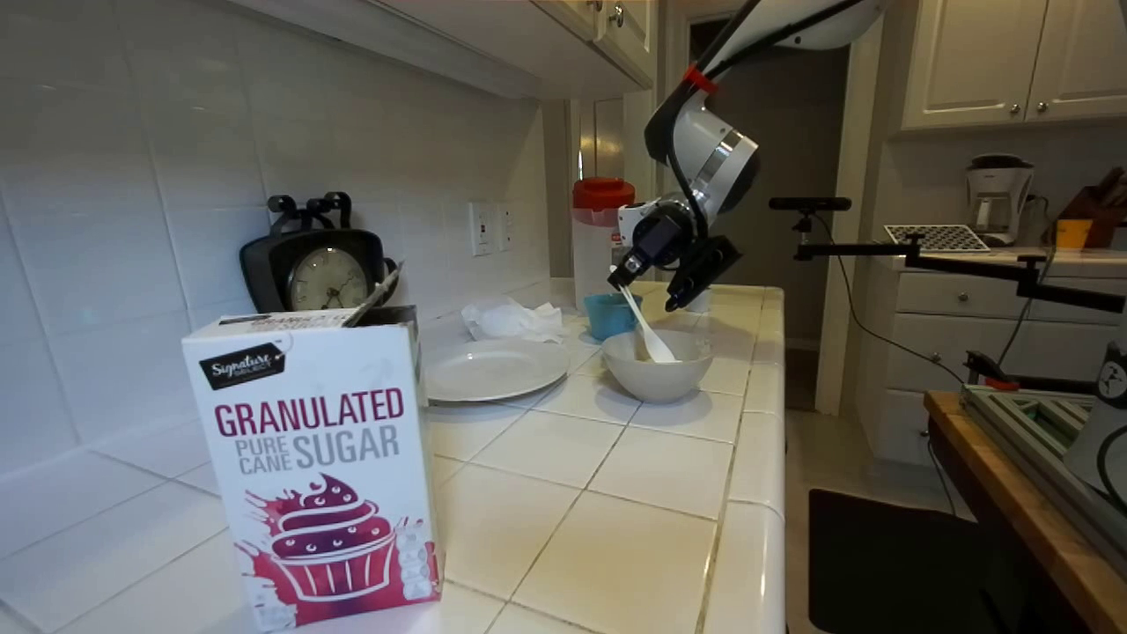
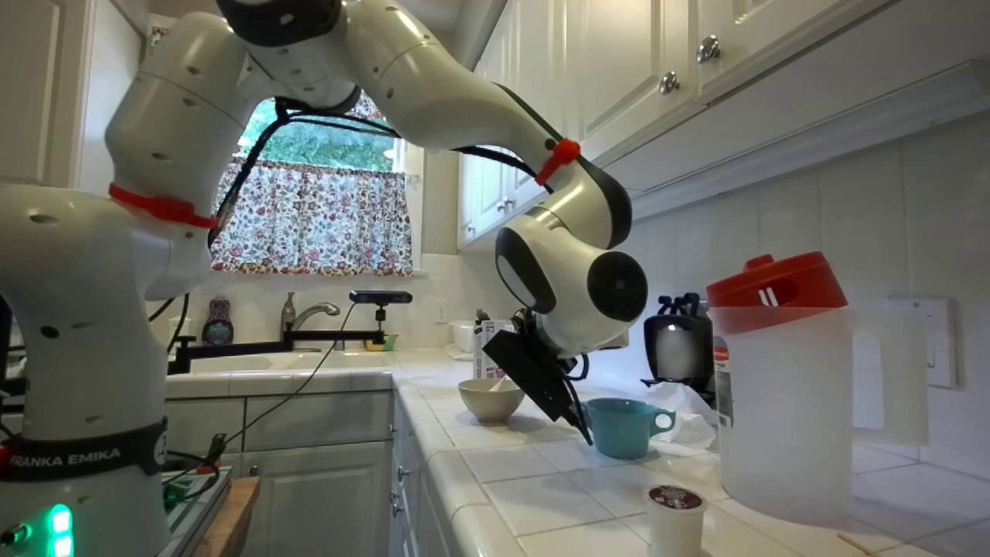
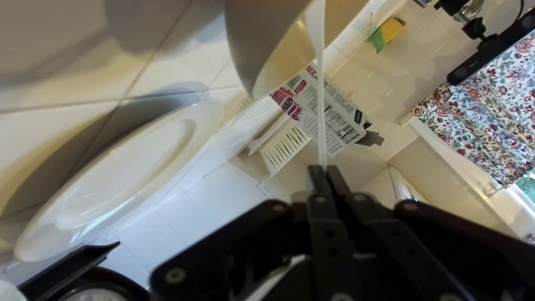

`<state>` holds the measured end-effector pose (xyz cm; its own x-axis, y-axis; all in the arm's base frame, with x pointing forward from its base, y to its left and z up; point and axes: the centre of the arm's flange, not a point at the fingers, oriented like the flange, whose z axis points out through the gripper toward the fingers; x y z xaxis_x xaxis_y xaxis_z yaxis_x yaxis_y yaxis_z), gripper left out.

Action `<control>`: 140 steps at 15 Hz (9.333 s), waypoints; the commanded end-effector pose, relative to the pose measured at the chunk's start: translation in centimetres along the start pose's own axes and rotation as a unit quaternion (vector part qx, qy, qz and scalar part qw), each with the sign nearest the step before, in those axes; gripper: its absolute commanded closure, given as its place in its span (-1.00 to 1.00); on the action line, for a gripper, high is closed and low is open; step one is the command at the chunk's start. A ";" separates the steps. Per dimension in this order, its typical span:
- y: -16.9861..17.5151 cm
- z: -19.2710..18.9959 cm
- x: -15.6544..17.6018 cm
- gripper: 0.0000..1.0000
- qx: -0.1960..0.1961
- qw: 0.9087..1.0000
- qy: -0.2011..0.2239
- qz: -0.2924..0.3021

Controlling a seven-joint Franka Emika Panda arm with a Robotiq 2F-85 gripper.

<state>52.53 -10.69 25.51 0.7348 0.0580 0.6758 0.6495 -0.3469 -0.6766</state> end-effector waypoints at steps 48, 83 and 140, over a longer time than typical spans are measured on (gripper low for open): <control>-0.9 -3.2 1.6 0.99 0.119 0.976 0.149 0.110; -7.0 -5.7 -6.0 0.99 0.117 0.908 0.361 0.177; -9.4 -15.3 -12.2 0.99 -0.158 0.777 0.554 0.254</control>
<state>33.77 -22.76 28.95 0.2135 -0.9359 0.2804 0.0750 -0.2704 -0.9598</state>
